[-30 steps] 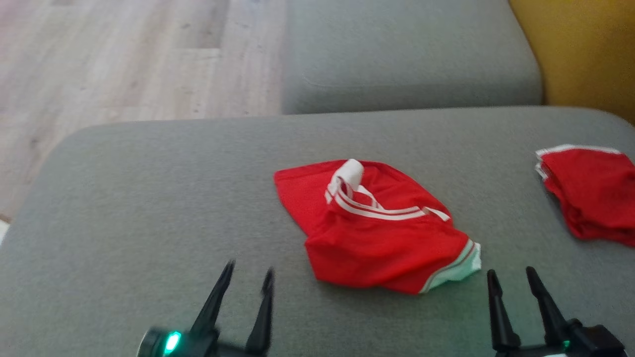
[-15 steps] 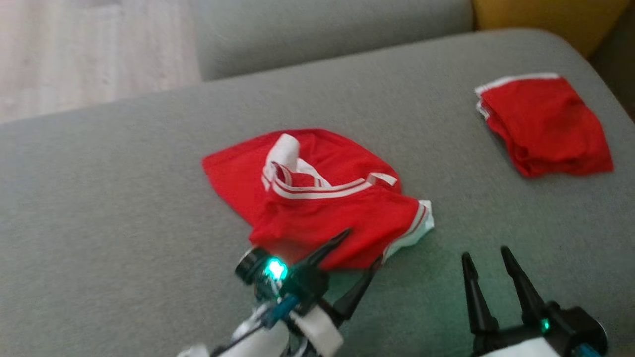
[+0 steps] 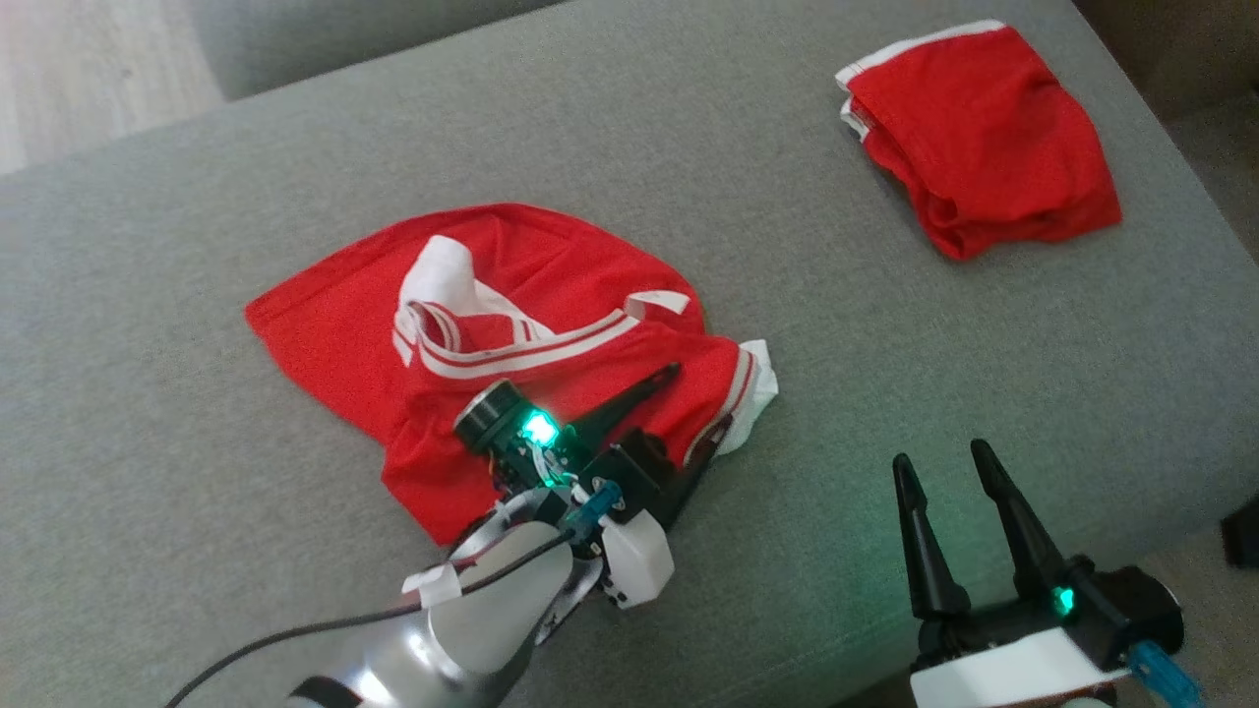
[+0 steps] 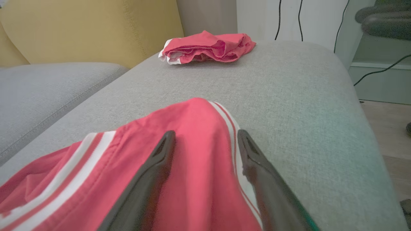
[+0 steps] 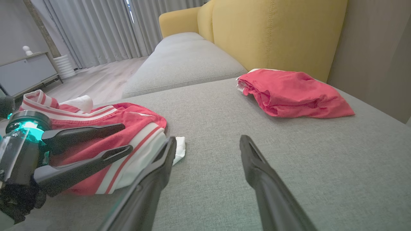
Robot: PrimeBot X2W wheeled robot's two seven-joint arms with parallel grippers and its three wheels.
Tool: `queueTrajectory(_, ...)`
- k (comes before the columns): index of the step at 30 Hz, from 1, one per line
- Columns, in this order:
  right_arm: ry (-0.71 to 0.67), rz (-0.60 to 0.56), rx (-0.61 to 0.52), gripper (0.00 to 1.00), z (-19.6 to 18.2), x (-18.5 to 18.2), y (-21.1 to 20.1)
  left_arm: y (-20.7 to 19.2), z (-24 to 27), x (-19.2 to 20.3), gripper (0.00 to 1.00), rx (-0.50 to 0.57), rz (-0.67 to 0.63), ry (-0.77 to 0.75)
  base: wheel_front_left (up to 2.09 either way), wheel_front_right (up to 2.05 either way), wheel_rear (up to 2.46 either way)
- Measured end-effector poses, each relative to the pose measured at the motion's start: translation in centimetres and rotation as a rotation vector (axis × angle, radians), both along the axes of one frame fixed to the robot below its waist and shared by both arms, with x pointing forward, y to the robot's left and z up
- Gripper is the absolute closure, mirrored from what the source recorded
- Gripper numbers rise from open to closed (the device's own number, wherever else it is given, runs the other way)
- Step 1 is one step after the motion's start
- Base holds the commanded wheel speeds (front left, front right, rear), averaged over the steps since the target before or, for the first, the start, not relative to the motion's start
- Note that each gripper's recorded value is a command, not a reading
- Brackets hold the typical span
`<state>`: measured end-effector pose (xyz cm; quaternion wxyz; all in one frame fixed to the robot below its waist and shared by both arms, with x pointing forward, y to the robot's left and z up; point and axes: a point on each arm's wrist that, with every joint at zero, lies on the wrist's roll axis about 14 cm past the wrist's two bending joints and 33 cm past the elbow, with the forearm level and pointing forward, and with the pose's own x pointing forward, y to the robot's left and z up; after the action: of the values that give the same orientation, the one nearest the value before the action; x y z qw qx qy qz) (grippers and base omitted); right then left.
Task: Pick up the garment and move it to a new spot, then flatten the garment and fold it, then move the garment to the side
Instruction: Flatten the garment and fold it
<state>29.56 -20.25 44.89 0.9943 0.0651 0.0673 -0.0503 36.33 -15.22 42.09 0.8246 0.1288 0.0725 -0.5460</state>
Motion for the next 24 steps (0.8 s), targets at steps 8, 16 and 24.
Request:
queueTrajectory(8, 0.004, -0.021, -0.002, 0.00, 0.0, 0.1, -0.6, -0.6, -1.3, -0.4, 1.00, 0.013, -0.037, 0.032, 0.00, 0.00, 0.00)
queueTrajectory(16, -0.050, -0.016, 0.003, 0.00, 1.3, -0.4, -0.4, -2.8, 6.2, -0.4, 1.00, -0.192, -0.068, -0.032, 0.00, 0.00, 0.00)
queueTrajectory(24, -0.099, 0.004, 0.029, 0.00, 2.2, -1.6, 0.4, -3.4, 24.7, 2.0, 1.00, -0.480, -0.079, -0.387, 0.00, 0.00, 0.00)
